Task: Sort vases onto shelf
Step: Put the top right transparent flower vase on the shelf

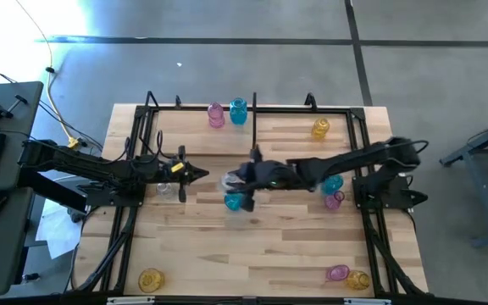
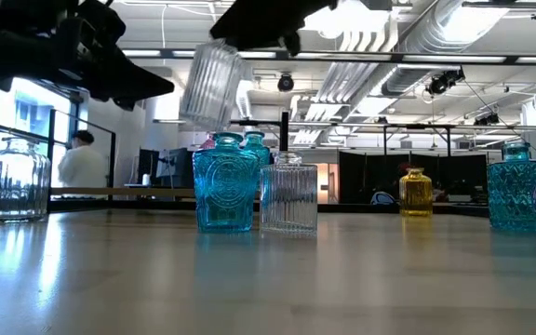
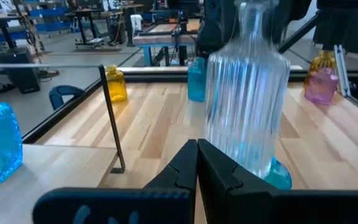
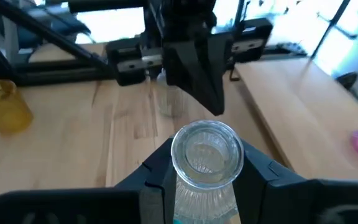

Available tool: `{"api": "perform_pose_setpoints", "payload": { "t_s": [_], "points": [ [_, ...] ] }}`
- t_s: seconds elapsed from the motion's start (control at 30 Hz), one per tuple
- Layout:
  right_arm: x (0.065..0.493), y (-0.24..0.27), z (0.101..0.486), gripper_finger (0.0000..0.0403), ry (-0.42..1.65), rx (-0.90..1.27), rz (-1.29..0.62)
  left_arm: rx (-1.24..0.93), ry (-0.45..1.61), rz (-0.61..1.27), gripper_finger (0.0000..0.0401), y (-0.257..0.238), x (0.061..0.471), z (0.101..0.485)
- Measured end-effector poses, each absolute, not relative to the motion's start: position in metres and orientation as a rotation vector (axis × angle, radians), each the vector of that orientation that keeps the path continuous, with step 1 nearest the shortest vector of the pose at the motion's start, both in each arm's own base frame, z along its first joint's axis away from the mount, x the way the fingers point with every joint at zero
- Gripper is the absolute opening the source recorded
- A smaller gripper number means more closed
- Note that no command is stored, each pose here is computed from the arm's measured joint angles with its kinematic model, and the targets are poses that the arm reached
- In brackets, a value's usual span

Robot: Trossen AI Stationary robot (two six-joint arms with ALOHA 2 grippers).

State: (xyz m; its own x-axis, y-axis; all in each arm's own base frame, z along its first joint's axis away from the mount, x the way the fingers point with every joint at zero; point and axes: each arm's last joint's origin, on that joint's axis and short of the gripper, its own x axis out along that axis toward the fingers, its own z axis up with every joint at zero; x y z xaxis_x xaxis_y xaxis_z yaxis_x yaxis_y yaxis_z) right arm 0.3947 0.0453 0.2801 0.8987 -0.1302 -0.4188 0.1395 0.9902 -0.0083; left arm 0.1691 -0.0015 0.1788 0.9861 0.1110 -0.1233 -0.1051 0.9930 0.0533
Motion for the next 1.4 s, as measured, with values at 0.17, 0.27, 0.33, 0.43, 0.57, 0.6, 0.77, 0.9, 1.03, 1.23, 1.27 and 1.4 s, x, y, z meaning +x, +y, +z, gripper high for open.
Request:
{"api": "perform_pose_setpoints", "payload": {
  "t_s": [0.17,0.27,0.33,0.43,0.57,0.6,0.77,0.9,1.03,1.23,1.27,1.4],
  "points": [
    [0.422,0.026,0.263,0.009,0.488,0.055,-0.114,0.048,0.137,0.108,0.0,-0.002,0.169,0.178],
    [0.433,0.013,0.249,0.009,0.521,0.088,-0.102,0.048,0.137,0.108,0.0,-0.002,0.169,0.178],
    [0.437,0.006,0.241,0.009,0.54,0.095,-0.109,0.049,0.138,0.108,0.0,-0.002,0.169,0.178],
    [0.441,-0.001,0.231,0.009,0.565,0.099,-0.123,0.049,0.138,0.108,0.0,-0.002,0.169,0.178],
    [0.443,-0.003,0.223,0.009,0.581,0.099,-0.131,0.042,0.137,0.109,0.0,-0.002,0.169,0.178],
    [0.443,-0.004,0.221,0.009,0.585,0.098,-0.135,0.042,0.137,0.108,0.0,-0.002,0.169,0.178],
    [0.447,-0.004,0.208,0.009,0.608,0.092,-0.15,0.024,0.136,0.11,0.0,-0.001,0.169,0.178],
    [0.449,-0.004,0.202,0.009,0.619,0.092,-0.15,0.023,0.137,0.11,0.0,-0.002,0.169,0.178],
    [0.448,-0.004,0.202,0.009,0.628,0.096,-0.165,0.005,0.134,0.111,0.0,-0.002,0.169,0.178],
    [0.447,-0.005,0.2,0.0111,0.646,0.088,-0.171,-0.004,0.129,0.109,0.0,-0.002,0.169,0.178],
    [0.447,-0.005,0.2,0.0119,0.65,0.091,-0.177,-0.004,0.129,0.108,0.0,-0.002,0.169,0.178],
    [0.447,-0.005,0.201,0.0152,0.641,0.094,-0.2,-0.004,0.129,0.108,0.0,-0.002,0.169,0.178]
  ]
}}
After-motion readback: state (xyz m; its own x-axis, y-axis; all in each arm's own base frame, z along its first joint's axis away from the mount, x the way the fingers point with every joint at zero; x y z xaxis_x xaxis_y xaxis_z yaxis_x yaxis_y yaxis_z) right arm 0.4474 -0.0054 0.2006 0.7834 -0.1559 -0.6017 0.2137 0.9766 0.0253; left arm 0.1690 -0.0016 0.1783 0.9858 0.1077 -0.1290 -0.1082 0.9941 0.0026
